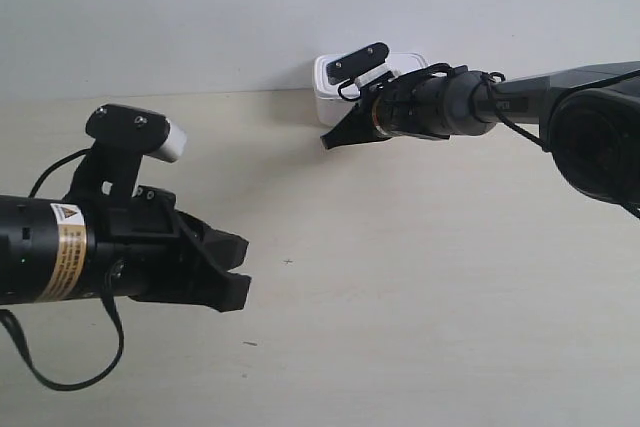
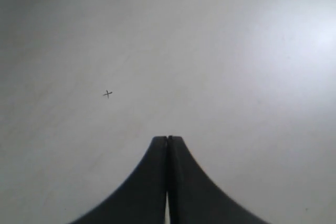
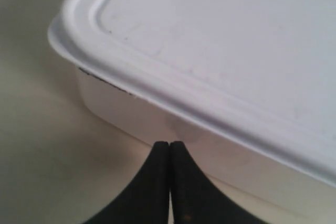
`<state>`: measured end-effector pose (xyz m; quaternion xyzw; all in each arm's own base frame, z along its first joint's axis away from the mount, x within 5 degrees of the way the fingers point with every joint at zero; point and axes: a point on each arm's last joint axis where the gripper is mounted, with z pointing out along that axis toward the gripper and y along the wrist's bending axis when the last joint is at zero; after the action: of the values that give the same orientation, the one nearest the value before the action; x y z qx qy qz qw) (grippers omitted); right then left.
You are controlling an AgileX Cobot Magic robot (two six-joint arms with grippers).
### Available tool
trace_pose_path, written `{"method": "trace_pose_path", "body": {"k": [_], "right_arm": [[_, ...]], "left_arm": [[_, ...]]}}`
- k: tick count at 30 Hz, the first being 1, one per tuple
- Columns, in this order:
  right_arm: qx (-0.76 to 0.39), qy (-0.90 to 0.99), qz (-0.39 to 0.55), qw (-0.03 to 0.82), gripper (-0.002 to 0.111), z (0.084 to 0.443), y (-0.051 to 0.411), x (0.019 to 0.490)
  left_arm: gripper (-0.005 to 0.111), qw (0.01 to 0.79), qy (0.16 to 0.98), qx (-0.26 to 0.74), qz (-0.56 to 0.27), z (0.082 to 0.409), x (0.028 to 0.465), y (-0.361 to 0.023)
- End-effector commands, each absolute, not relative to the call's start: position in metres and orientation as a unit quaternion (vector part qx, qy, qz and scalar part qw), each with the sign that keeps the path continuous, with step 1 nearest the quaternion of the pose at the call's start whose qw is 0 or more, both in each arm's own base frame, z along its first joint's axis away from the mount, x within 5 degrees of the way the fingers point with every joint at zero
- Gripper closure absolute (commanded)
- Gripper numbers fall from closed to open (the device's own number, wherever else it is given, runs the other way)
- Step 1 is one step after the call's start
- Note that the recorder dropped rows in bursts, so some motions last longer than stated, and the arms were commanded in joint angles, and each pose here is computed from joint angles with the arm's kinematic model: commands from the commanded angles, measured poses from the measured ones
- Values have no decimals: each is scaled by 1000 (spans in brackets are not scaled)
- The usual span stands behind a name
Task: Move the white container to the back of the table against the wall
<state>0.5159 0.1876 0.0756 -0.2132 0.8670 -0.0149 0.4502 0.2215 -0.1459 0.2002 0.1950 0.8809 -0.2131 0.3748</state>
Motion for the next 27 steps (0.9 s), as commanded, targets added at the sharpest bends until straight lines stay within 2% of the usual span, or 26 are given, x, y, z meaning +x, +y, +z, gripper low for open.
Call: {"method": "trace_pose_path", "body": {"k": [1, 6, 8, 15, 27], "right_arm": [[-193, 868, -17, 457, 108, 84, 182, 521], [-207, 873, -30, 441, 108, 80, 182, 516], [-237, 868, -33, 435, 108, 77, 188, 510], [-236, 874, -6, 426, 108, 82, 189, 494], [-224, 867, 63, 440, 108, 146, 178, 439]], "left_arm": [[107, 383, 884, 185, -195, 202, 210, -136], [107, 393, 890, 166, -163, 203, 205, -125], [107, 398, 886, 167, -168, 206, 203, -124], [107, 399, 876, 169, -210, 211, 193, -127], [107, 416, 865, 136, -244, 210, 149, -102]]}}
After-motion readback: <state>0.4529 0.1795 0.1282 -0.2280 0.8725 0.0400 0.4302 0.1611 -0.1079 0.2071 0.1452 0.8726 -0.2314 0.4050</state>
